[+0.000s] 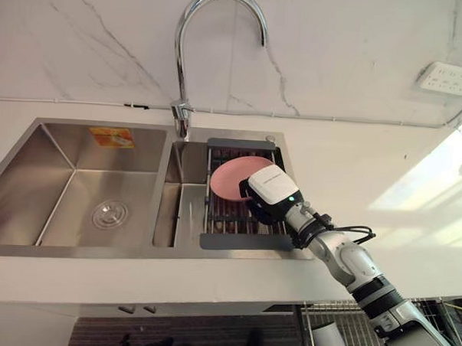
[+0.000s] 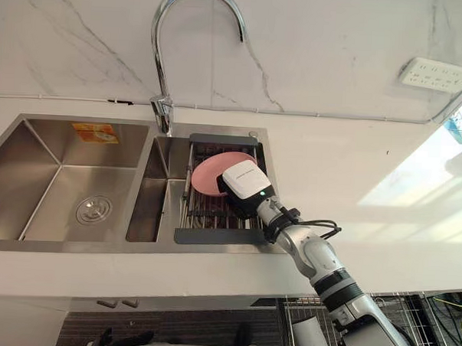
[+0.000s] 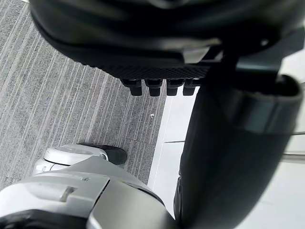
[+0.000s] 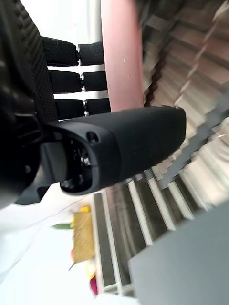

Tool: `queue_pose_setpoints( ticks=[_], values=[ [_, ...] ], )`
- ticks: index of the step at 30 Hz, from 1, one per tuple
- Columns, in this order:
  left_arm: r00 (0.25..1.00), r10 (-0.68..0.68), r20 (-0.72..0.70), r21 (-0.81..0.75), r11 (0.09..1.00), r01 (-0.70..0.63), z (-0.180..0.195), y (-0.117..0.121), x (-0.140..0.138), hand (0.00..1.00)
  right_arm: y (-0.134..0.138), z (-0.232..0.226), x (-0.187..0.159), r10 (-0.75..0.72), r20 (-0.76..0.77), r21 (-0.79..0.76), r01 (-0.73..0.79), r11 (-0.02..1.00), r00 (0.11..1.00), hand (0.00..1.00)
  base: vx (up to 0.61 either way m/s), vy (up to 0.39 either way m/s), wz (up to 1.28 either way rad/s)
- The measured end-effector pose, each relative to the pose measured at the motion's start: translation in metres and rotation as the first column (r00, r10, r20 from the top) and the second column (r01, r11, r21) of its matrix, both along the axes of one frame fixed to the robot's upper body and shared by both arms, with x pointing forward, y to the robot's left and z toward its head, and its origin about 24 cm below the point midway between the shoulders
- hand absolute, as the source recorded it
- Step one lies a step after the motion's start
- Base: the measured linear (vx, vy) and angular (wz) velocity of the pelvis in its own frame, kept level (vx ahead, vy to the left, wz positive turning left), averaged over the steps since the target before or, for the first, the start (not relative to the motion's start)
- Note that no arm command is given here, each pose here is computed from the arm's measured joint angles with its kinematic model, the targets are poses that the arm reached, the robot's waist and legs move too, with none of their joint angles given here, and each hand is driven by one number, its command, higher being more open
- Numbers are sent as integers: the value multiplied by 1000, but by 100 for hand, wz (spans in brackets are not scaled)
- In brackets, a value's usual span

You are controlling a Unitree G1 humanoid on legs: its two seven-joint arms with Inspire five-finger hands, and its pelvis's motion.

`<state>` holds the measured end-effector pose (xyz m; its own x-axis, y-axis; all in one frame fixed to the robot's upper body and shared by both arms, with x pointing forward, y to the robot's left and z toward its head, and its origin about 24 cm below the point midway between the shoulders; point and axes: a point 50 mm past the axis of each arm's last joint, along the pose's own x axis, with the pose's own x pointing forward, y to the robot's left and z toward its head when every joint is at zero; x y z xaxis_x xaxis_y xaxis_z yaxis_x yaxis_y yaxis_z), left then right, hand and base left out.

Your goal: Walk over to the sink, pick up the cup, carry it to the dishwasher, place the cup inside the dishwasher, then close the dishwasher door

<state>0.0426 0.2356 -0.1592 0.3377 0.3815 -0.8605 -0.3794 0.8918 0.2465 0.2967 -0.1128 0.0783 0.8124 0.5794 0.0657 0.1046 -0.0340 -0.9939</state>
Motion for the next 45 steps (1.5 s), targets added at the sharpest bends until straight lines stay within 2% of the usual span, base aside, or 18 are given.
queue_pose_setpoints(
  ticks=[13, 18, 24, 26, 29, 32, 35, 38, 43, 45],
  values=[
    [1000, 3, 12, -4, 1000, -3, 0, -3, 0, 100, -19, 28, 7, -121, 180, 86, 106, 991, 976, 0, 0, 0, 0],
    [1000, 3, 11, -4, 1000, -3, 0, -4, 0, 100, -20, 33, 5, -108, 188, 99, 91, 991, 976, 0, 0, 0, 0],
    [1000, 6, 17, 7, 1000, -6, 0, -4, 0, 100, -21, 63, -4, -92, 235, 237, 34, 971, 968, 0, 0, 0, -6],
    [1000, 11, 16, 16, 1000, -11, 0, -4, 0, 100, -27, 77, -10, -109, 274, 290, 26, 957, 955, 0, -8, 3, -5],
    [1000, -24, 14, 33, 999, 24, 0, -4, 2, 100, -49, 95, -26, -184, 326, 390, 46, 920, 927, 0, -4, 3, 2],
    [999, -40, 4, 41, 998, 40, 0, -4, -4, 100, -60, 98, -31, -221, 324, 446, 58, 893, 920, 0, -34, 28, -36],
    [999, -30, 34, 44, 999, 29, 1, -7, -6, 100, -57, 99, -32, -196, 331, 453, 27, 891, 923, 0, -74, 31, -121],
    [1000, -18, -7, 7, 1000, 18, -2, -16, -16, 100, -58, 105, -38, -182, 379, 454, -11, 891, 907, 0, -131, 94, -132],
    [994, -98, -49, -52, 994, 95, -5, -19, -20, 100, -87, 105, -45, -339, 380, 508, 112, 854, 861, 0, -176, 163, -77],
    [993, -94, -71, -57, 994, 90, -6, -21, -25, 100, -86, 105, -46, -344, 381, 524, 105, 845, 858, 0, -185, 78, -101]
  ],
)
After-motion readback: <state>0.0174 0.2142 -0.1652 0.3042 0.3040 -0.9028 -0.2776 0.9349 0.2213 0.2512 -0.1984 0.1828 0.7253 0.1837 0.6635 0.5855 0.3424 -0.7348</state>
